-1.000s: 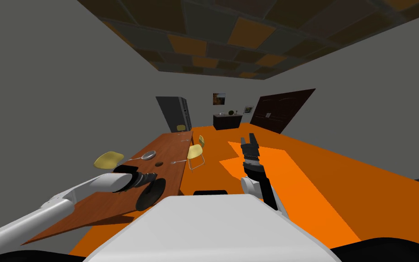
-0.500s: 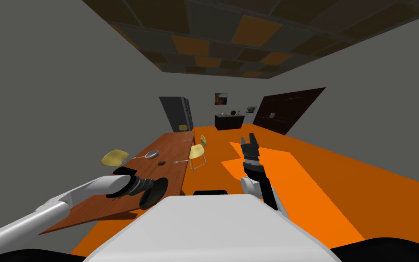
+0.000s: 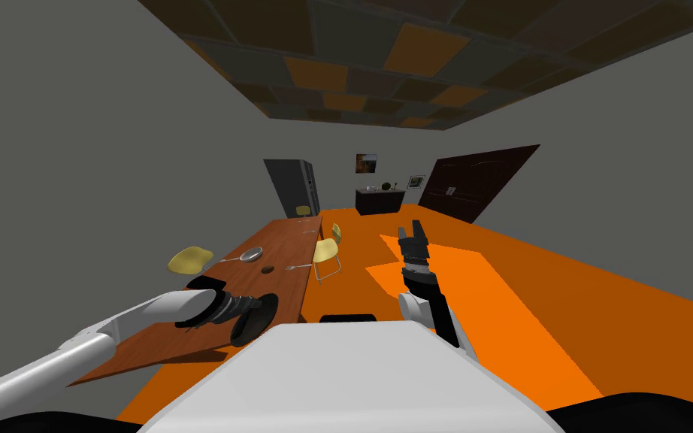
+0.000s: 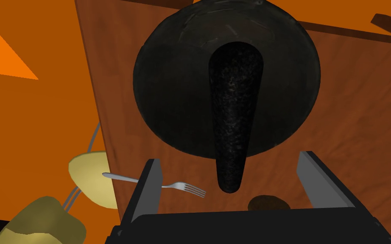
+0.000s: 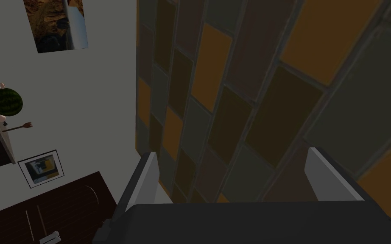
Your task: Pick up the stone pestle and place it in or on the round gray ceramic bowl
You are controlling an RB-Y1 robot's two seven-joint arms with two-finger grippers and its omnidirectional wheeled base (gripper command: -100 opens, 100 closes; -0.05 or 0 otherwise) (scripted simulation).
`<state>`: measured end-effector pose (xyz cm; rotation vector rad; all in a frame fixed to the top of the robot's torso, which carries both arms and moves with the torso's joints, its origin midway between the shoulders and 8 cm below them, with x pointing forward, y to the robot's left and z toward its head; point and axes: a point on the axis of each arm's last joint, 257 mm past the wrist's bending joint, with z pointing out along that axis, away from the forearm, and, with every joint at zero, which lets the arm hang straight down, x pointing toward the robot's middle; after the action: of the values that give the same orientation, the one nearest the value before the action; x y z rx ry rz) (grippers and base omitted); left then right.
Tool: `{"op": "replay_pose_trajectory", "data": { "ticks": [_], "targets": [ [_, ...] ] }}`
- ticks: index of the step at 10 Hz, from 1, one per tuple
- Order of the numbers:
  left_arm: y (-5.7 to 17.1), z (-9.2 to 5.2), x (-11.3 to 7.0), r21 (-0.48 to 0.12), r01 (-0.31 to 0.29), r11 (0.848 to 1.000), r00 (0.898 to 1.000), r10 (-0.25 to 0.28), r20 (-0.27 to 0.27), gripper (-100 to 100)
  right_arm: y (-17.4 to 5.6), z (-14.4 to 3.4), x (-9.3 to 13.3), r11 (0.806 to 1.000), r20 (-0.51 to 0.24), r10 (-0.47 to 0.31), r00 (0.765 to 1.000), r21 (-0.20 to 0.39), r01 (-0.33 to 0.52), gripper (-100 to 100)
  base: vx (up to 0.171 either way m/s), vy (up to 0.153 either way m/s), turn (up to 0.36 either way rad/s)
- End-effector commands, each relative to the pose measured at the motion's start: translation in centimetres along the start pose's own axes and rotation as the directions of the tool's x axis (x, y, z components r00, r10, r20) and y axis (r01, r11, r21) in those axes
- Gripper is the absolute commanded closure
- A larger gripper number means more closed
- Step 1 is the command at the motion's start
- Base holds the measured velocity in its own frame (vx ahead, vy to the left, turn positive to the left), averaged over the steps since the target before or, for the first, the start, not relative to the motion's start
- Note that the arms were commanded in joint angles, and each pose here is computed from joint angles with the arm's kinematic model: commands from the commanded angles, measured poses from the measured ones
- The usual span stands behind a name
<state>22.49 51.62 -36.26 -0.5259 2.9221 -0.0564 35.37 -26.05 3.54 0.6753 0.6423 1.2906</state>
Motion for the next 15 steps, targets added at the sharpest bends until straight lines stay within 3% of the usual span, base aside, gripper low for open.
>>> {"op": "replay_pose_trajectory", "data": {
  "ticks": [1,2,3,7,8,9,10,15],
  "targets": [
    [0.0,0.0,0.0,0.0,0.0,1.0,1.0,0.0,0.0,-100,0.0,0.0,0.0,1.0,0.0,0.0,1.0,0.0,0.0,0,0.0,0.0,0.0],
    [0.0,0.0,0.0,0.0,0.0,1.0,1.0,0.0,0.0,0,0.0,0.0,0.0,1.0,0.0,0.0,1.0,0.0,0.0,0,0.0,0.0,0.0],
    [-0.3,-1.5,-1.0,0.003,-0.017,1.0,1.0,0.017,-0.001,-100,0.0,0.0,0.0,1.0,0.0,0.0,1.0,0.0,0.0,0,0.01,-0.011,0.143],
    [-1.3,-4.4,-2.8,0.011,-0.057,0.998,0.998,0.057,-0.004,-100,0.0,0.0,0.0,1.0,0.0,0.0,1.0,0.0,0.0,0,0.015,-0.021,0.098],
    [-1.5,-4.9,-3.1,0.012,-0.064,0.998,0.998,0.064,-0.005,-100,0.0,0.0,0.0,1.0,0.0,0.0,1.0,0.0,0.0,0,0.011,-0.015,0.088],
    [-1.4,-4.4,-2.8,0.011,-0.058,0.998,0.998,0.058,-0.003,-100,0.0,0.0,0.0,1.0,0.0,0.0,1.0,0.0,0.0,0,0.005,-0.007,0.015],
    [-1.4,-4.5,-2.8,0.011,-0.06,0.998,0.998,0.06,-0.004,0,0.0,0.0,0.0,1.0,0.0,0.0,1.0,0.0,0.0,0,0.0,0.0,0.0],
    [-1.4,-4.5,-2.8,0.011,-0.059,0.998,0.998,0.059,-0.004,0,0.0,0.0,0.0,1.0,0.0,0.0,1.0,0.0,0.0,0,0.0,0.0,0.0]
  ]
}}
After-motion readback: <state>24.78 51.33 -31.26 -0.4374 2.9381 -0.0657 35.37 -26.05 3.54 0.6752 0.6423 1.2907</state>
